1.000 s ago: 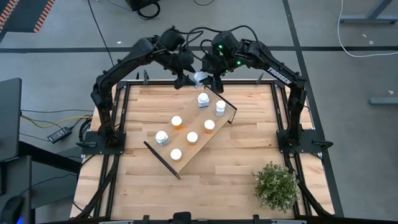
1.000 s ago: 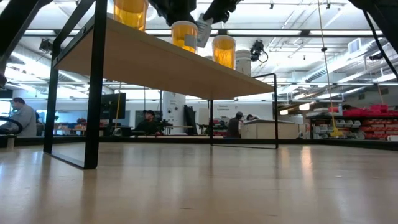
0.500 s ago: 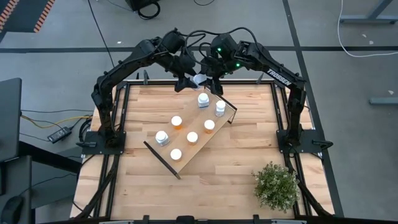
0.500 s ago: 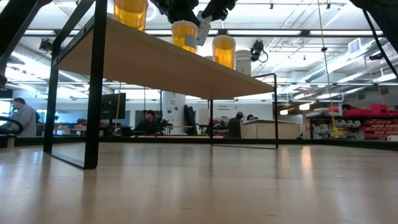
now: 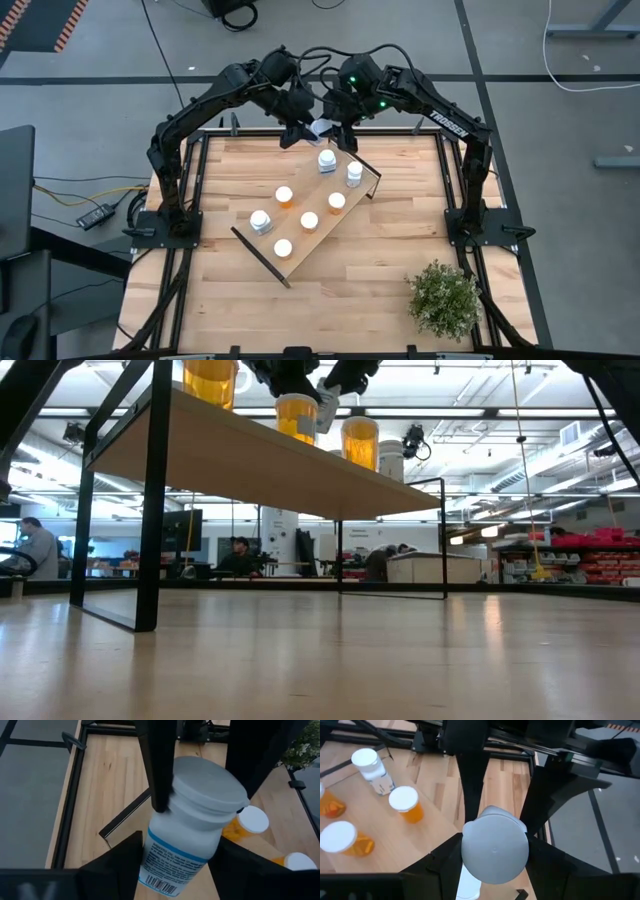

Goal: Pick and place medicine bottles onto shelf by color
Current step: Put the white pill bottle on the shelf

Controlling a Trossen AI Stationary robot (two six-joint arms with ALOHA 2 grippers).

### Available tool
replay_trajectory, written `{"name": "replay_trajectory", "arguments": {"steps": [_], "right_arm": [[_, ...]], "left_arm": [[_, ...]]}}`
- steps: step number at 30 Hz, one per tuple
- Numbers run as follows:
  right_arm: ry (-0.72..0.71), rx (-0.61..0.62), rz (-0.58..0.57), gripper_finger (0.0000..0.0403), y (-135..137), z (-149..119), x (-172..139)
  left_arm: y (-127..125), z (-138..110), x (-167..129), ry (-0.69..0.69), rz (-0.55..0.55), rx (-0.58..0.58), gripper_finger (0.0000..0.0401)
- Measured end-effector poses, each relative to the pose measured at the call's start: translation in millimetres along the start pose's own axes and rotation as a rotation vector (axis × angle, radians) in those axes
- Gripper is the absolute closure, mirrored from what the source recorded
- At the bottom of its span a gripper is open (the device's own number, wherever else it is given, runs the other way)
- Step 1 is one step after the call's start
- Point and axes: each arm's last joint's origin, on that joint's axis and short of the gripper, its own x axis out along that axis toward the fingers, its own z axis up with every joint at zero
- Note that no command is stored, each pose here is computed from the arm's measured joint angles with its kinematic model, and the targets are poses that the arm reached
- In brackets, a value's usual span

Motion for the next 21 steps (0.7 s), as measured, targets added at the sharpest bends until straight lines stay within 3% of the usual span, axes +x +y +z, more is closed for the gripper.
{"name": "replay_trajectory", "arguments": {"steps": [7, 21], "right_arm": [[0.002, 0.077, -0.019, 0.0202, -3.6, -1.0, -0.7], [-0.002, 0.218, -0.023, 0.0143, -8.0, -2.6, -1.8]], "left_arm": [[1.2, 0.1, -0.4, -0.003, 0.01, 0.002, 0.0201], [9.9, -4.1, -5.4, -0.002, 0.024, -0.044, 0.0214]]}}
